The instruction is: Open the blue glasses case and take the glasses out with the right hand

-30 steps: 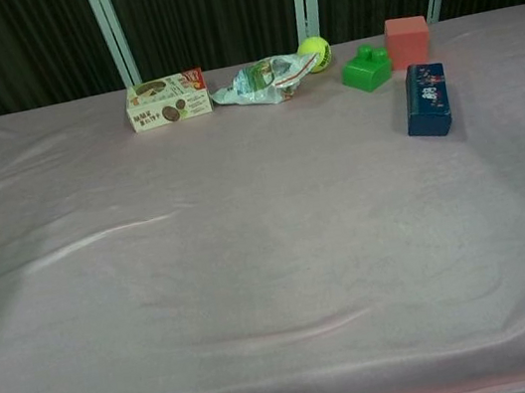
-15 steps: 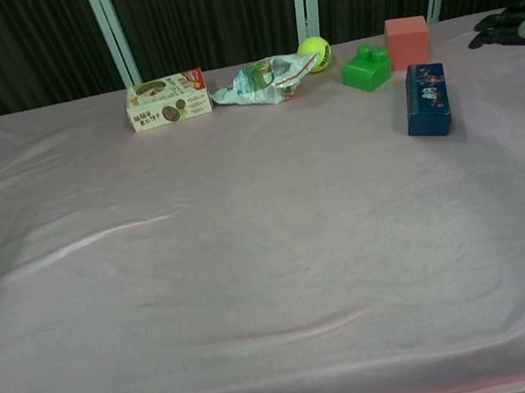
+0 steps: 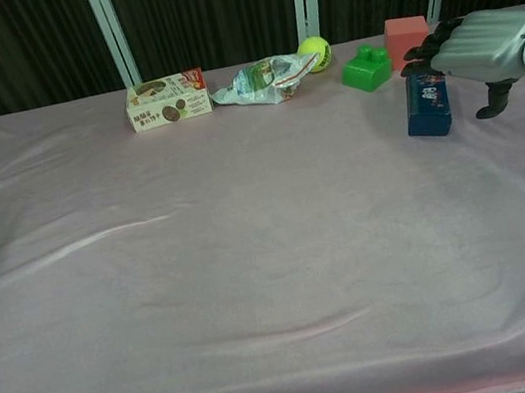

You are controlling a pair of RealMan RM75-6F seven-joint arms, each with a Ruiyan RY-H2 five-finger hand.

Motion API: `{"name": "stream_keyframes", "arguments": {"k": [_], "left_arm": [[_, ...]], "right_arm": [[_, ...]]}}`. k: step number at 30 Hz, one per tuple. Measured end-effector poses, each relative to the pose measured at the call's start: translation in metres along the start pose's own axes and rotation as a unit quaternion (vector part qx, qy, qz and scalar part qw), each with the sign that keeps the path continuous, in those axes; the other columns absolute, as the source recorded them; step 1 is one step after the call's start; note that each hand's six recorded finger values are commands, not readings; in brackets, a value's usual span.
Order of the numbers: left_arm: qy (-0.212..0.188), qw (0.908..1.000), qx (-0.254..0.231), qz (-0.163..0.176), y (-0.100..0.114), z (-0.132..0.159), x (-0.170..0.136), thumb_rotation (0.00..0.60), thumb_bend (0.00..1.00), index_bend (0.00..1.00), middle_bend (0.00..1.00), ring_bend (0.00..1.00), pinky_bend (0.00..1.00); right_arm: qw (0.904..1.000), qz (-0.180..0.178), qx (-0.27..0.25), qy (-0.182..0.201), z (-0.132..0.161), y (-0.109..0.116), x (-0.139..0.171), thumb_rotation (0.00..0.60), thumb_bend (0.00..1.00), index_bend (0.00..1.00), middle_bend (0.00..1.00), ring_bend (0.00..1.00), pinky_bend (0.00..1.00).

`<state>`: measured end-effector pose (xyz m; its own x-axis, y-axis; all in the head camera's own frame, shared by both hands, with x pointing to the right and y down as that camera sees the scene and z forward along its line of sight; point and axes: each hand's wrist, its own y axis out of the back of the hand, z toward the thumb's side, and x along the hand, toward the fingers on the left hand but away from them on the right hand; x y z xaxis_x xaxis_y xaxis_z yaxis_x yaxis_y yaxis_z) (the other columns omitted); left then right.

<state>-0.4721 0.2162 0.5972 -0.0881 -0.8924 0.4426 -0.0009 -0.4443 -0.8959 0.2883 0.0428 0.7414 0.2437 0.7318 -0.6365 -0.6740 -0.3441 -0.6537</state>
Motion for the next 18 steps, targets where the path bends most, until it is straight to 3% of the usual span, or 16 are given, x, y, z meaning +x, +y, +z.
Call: {"name": "stream_keyframes", "arguments": {"k": [13,15,18], "left_arm": [[0.007,0.9999,-0.008,0.004,0.004,-0.006,0.000,0.600,0.41,0.00,0.00,0.00,0.05],[0.009,0.9999,-0.008,0.004,0.004,-0.007,0.001,0.600,0.41,0.00,0.00,0.00,0.05],[0.011,0.9999,-0.009,0.003,0.004,-0.008,0.001,0.600,0.41,0.00,0.00,0.00,0.05]], "right_arm": [[0.9974,0.014,0.070,-0.004,0.017,0.000,-0.028,0.600,0.37,0.01,0.00,0.00,0.00],[0.9968,0.018,0.078,-0.007,0.017,-0.001,-0.031,0.600,0.37,0.04,0.00,0.00,0.00],[0.9960,0.025,0.085,-0.009,0.019,-0.002,-0.035,0.600,0.37,0.19,0.00,0.00,0.00]]}}
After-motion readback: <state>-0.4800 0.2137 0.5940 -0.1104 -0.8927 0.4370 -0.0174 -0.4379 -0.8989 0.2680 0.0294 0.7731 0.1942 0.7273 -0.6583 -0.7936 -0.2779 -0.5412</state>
